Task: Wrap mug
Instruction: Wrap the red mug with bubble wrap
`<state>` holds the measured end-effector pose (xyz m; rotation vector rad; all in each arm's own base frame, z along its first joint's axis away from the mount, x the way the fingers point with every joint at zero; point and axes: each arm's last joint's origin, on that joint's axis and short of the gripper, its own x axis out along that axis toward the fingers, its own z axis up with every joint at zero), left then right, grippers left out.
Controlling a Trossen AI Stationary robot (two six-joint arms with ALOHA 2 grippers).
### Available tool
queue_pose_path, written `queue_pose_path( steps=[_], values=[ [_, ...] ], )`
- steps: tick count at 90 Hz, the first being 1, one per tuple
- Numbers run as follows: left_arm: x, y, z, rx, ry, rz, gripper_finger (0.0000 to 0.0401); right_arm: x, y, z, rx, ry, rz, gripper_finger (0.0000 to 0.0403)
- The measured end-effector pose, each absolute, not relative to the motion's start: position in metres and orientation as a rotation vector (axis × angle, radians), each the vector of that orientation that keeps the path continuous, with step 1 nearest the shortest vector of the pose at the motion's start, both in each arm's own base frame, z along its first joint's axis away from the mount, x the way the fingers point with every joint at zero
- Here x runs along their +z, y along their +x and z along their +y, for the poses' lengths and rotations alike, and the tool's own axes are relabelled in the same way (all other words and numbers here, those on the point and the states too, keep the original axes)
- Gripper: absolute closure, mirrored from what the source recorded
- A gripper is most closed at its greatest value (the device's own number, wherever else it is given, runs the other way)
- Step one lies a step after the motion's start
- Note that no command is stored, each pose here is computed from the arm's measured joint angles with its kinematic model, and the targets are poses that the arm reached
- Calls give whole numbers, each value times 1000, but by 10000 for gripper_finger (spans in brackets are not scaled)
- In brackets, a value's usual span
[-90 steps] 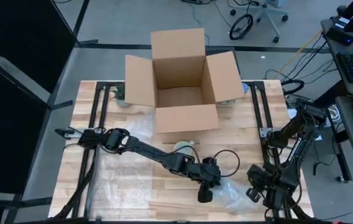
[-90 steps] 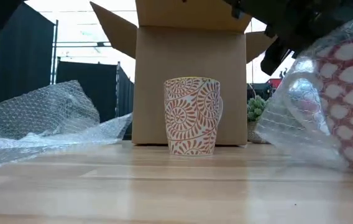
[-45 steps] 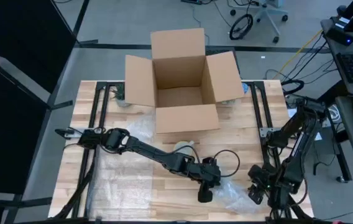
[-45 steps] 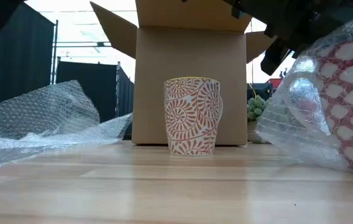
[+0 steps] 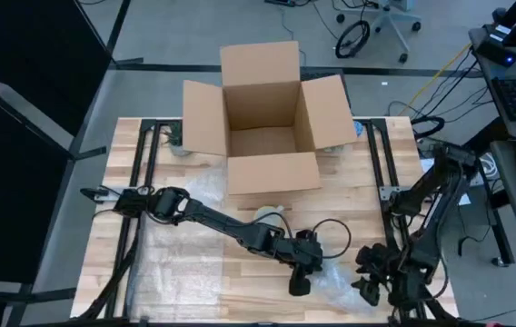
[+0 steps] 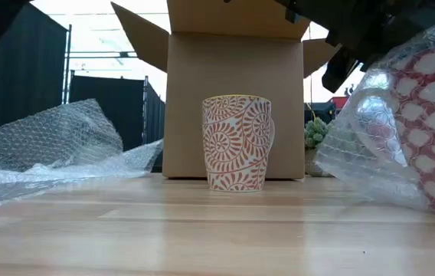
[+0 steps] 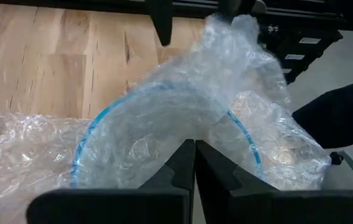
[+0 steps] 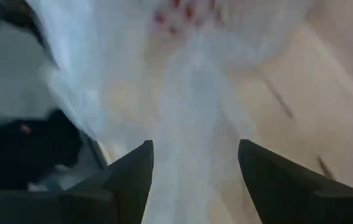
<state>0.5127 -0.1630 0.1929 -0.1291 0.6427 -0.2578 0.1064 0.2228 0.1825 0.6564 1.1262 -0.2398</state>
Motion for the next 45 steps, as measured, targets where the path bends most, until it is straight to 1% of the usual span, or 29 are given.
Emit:
queue_pose_path(
  steps=[17,31,38,45],
  values=[
    [193,513,-163,-258,-130,642,401,159,112,229,-319,598,1151,188],
    [193,513,-163,-258,-129,642,401,146,119,234,-317,579,1143,190],
    [193,513,-163,-258,-130,642,401,141,121,235,-335,584,1145,201],
    [193,513,-163,-258,-130,642,401,139,121,236,-344,588,1148,223]
  ],
)
